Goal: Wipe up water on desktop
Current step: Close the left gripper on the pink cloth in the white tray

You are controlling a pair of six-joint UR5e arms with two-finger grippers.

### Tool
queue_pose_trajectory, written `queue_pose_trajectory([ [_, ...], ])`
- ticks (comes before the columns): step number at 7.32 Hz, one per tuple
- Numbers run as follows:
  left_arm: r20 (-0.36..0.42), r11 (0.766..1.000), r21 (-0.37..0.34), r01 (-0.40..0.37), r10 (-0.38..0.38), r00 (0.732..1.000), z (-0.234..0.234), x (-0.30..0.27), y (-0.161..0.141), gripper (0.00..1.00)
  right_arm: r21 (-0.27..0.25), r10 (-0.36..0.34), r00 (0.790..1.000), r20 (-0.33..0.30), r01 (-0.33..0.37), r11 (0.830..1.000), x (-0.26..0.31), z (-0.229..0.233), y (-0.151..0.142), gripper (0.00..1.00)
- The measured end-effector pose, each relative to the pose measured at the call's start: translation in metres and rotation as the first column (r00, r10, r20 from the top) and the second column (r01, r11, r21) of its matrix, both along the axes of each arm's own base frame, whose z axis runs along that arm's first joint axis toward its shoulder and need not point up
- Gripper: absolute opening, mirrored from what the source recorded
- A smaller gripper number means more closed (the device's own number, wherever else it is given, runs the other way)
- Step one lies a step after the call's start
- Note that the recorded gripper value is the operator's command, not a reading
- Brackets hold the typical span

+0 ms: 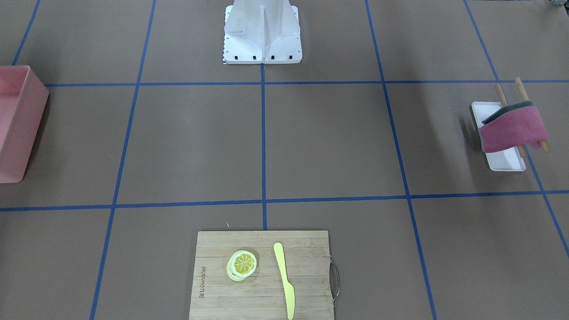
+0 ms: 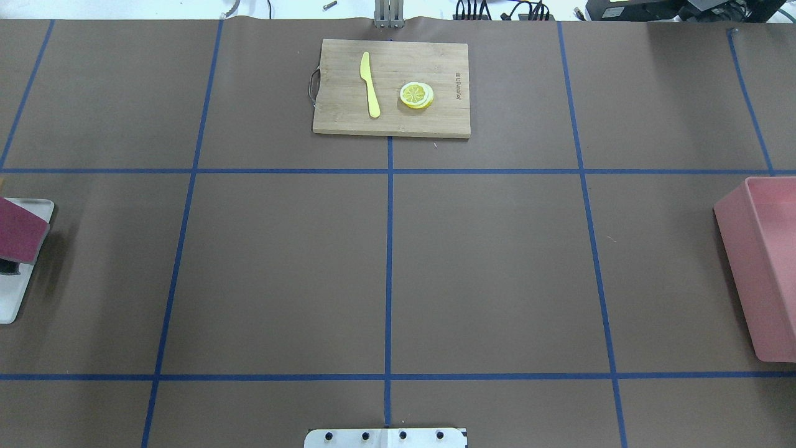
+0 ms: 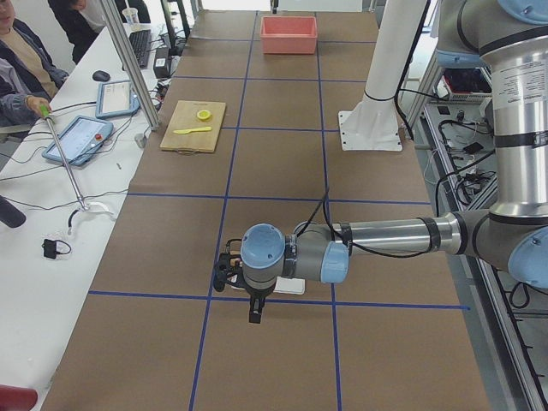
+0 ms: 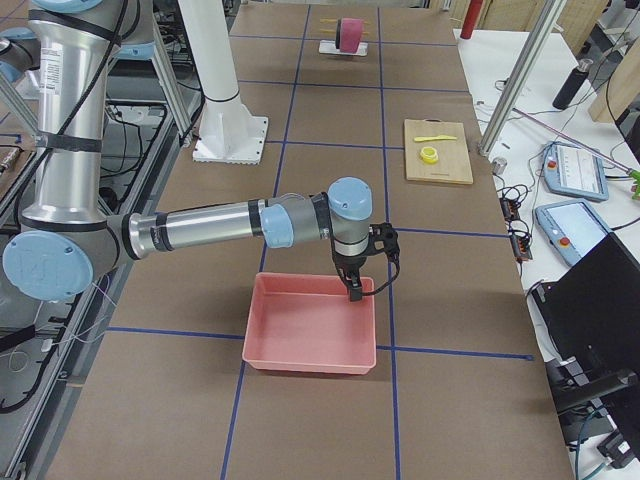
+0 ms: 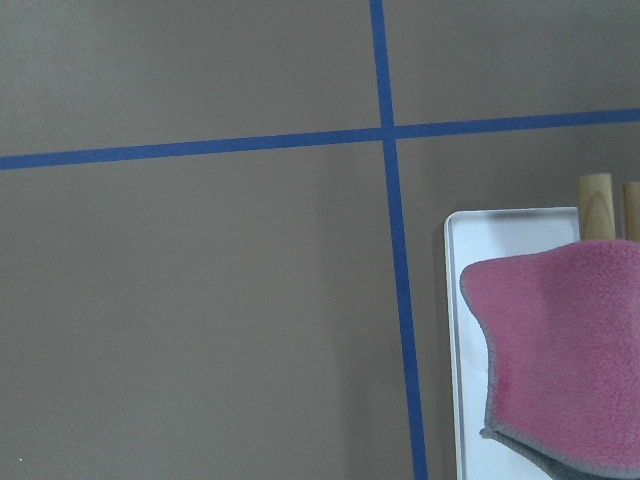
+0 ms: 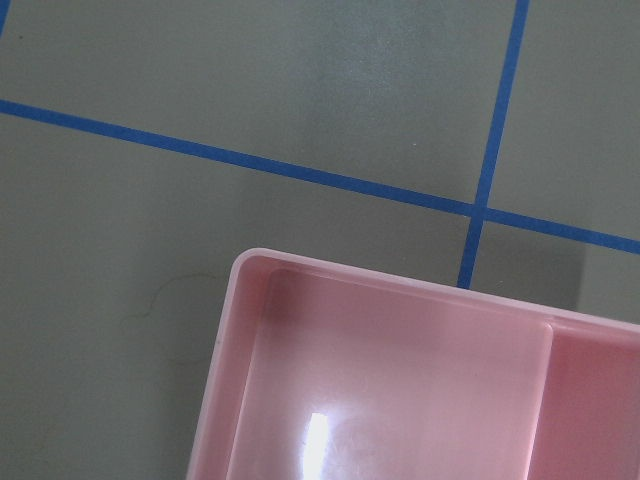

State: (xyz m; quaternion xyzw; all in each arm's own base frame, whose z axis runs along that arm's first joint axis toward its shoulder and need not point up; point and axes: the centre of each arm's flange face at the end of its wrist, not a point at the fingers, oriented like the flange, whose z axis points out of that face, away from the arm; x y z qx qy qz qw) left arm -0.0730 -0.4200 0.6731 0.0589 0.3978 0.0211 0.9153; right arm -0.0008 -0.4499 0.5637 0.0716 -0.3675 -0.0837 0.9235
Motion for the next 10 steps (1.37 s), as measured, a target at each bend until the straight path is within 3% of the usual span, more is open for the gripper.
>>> queue_pose_trajectory([
  [10,0.013,0.999,0.048,0.009,-0.010,1.000,-0.020,-0.002,-0.006,0.98,0.003,0.004,1.000,-0.009,-0.004,1.000,0.000,0.000,-0.005,1.00],
])
